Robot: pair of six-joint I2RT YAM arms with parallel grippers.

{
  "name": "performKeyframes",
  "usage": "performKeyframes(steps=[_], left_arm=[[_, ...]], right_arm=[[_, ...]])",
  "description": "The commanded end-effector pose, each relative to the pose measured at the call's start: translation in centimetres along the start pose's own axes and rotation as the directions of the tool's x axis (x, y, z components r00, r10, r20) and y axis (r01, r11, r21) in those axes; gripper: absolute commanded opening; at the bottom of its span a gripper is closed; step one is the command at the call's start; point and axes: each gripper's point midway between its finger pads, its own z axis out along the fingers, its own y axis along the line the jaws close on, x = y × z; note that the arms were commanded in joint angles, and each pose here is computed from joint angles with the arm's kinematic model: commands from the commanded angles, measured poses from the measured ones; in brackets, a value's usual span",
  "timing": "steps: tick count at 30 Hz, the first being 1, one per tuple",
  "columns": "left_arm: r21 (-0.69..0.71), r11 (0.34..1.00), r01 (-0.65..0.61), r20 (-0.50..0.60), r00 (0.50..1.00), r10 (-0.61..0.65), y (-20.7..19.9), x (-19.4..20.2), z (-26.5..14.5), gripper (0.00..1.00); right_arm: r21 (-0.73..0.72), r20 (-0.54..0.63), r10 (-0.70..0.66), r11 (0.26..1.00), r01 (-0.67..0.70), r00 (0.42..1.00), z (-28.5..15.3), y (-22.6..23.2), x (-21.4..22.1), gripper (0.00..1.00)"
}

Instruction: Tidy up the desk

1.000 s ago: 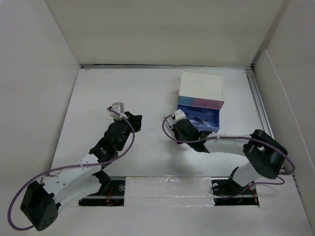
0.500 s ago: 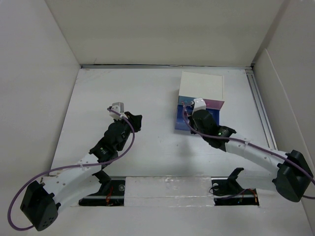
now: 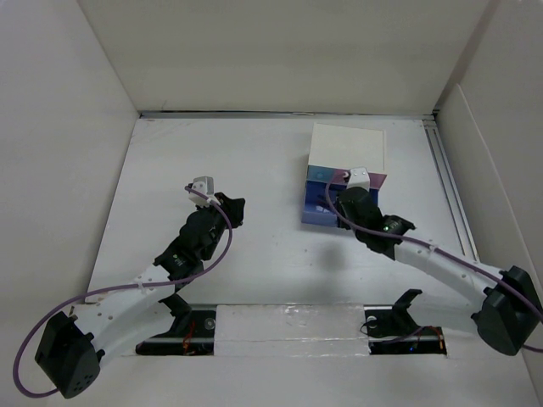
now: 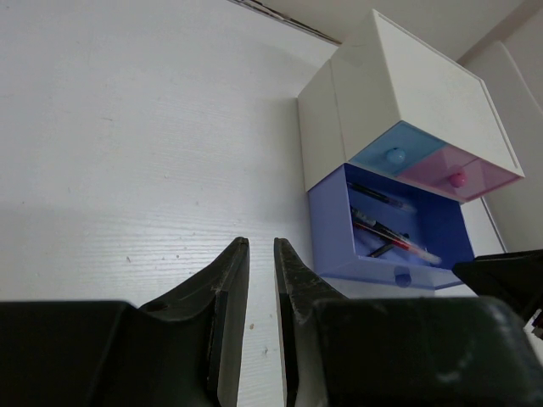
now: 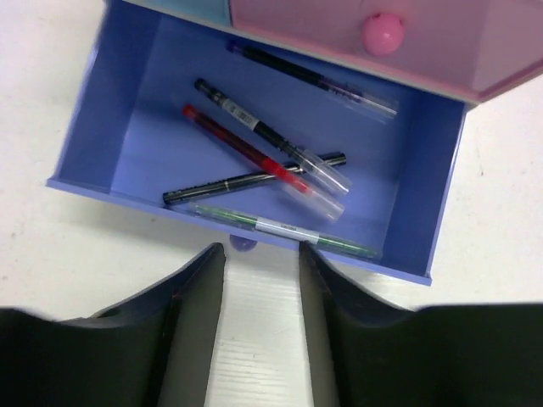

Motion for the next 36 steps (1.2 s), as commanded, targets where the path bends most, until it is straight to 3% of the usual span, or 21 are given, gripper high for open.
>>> performKeyframes(steps=[1,3,4,5,10,11,12,15,22,28,36], left_arm=[[0.030,0.999,0.020,0.037,0.999,-0.021,-0.7,-1.0,-0.1,0.15],[0.030,0.999,0.019,0.035,0.999,-0.020,-0.7,-0.9,0.0,0.15],[0.030,0.999,0.020,0.035,0.999,-0.021,-0.7,-0.9,-0.1,0.15],[0.030,0.999,0.020,0.035,0.999,-0.022,-0.7,-1.0,0.0,0.15],[0.039,0.999,0.021,0.032,0.999,-0.023,-0.9,-0.9,0.0,0.15],[0.041,0.999,0.021,0.029,0.999,-0.022,-0.9,-0.8,0.1,0.15],[0.045,0.999,0.020,0.030,0.999,-0.021,-1.0,-0.9,0.1,0.15],[0.045,0.999,0.021,0.027,0.999,-0.022,-1.0,-0.8,0.0,0.15],[0.054,0.998,0.026,0.037,0.999,-0.028,-1.1,-1.1,-0.3,0.15],[0.055,0.998,0.025,0.035,0.999,-0.027,-1.1,-1.1,-0.3,0.15],[0.056,0.998,0.025,0.029,0.999,-0.027,-1.1,-0.9,-0.2,0.15]], right_arm=[[-0.050,0.115,0.075,0.996,-0.070,0.990,-1.8,0.7,-3.6,0.45],[-0.109,0.125,0.087,0.991,-0.073,0.988,-2.2,1.5,-3.1,0.22],[-0.128,0.121,0.091,0.989,-0.075,0.989,-2.2,1.8,-2.7,0.01],[-0.168,0.109,0.105,0.982,-0.086,0.988,-2.2,2.5,-2.3,0.00],[-0.176,0.074,0.226,0.962,-0.210,0.971,-0.6,3.0,1.6,0.00],[-0.173,0.078,0.247,0.957,-0.231,0.966,-0.3,2.9,1.9,0.06],[-0.172,0.080,0.261,0.954,-0.244,0.962,-0.1,3.0,2.1,0.18],[-0.145,0.112,0.319,0.942,-0.302,0.941,0.7,2.8,1.9,0.33],[-0.082,0.156,0.368,0.930,-0.359,0.917,2.5,1.9,1.8,0.46],[-0.065,0.122,0.380,0.925,-0.375,0.917,4.4,2.3,3.1,0.42],[-0.034,0.171,0.402,0.915,-0.402,0.900,5.2,1.7,2.8,0.18]])
